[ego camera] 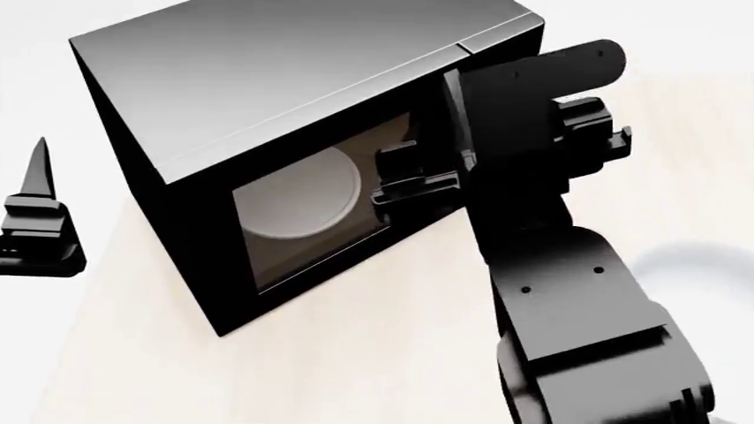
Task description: Open the microwave.
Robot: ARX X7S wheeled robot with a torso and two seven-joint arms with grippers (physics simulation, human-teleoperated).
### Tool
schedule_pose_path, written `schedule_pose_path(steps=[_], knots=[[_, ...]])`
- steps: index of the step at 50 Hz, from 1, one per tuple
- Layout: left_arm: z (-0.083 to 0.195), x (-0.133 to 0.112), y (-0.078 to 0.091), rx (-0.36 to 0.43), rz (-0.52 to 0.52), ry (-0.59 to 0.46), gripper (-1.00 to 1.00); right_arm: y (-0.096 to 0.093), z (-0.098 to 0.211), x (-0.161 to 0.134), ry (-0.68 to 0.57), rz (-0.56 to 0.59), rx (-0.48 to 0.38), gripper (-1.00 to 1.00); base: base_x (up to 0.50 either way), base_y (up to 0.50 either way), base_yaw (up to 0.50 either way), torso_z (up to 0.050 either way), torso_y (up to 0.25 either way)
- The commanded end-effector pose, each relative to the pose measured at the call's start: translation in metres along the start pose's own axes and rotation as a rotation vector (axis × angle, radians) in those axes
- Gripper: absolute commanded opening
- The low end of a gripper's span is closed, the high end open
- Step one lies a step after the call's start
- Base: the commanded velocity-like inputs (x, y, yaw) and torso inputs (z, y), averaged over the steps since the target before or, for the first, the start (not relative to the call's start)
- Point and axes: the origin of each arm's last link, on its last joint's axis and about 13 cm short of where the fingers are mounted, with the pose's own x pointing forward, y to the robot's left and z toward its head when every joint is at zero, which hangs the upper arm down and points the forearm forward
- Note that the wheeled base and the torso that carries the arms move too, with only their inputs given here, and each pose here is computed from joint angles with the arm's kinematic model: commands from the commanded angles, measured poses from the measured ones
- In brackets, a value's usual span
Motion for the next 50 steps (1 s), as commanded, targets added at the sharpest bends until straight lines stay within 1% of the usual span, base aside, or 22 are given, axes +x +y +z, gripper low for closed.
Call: schedule_pose_path(steps=[1,9,13,16,18,21,27,31,50], knots=[[0.0,0.0,0.0,-0.002,0.002,-0.001,1.0,-0.011,0.008,0.016,0.051,0.012,0.004,1.0,0.0,0.0,0.0,0.0,0.0],[0.001,0.0,0.0,-0.004,0.005,0.001,1.0,-0.021,0.003,0.025,0.103,0.025,0.024,1.0,0.0,0.0,0.0,0.0,0.0],[0.001,0.0,0.0,-0.003,0.004,0.0,1.0,-0.025,0.003,0.027,0.113,0.016,0.017,1.0,0.0,0.0,0.0,0.0,0.0],[0.002,-0.001,0.0,-0.001,0.004,0.001,1.0,-0.026,0.002,0.028,0.119,0.02,0.022,1.0,0.0,0.0,0.0,0.0,0.0],[0.0,0.0,0.0,-0.002,0.004,0.0,1.0,-0.026,0.002,0.028,0.129,0.023,0.01,1.0,0.0,0.0,0.0,0.0,0.0],[-0.001,0.0,0.0,-0.001,0.005,0.0,1.0,-0.027,0.001,0.032,0.143,0.038,0.009,1.0,0.0,0.0,0.0,0.0,0.0],[0.001,0.0,0.0,0.001,0.005,0.0,1.0,-0.032,-0.001,0.04,0.178,0.029,0.013,1.0,0.0,0.0,0.0,0.0,0.0],[-0.001,0.001,0.0,0.002,0.005,0.0,1.0,-0.031,-0.002,0.043,0.183,0.039,0.03,1.0,0.0,0.0,0.0,0.0,0.0],[0.0,0.002,0.0,0.004,0.005,0.001,1.0,-0.029,-0.018,0.059,0.256,0.053,0.034,1.0,0.0,0.0,0.0,0.0,0.0]])
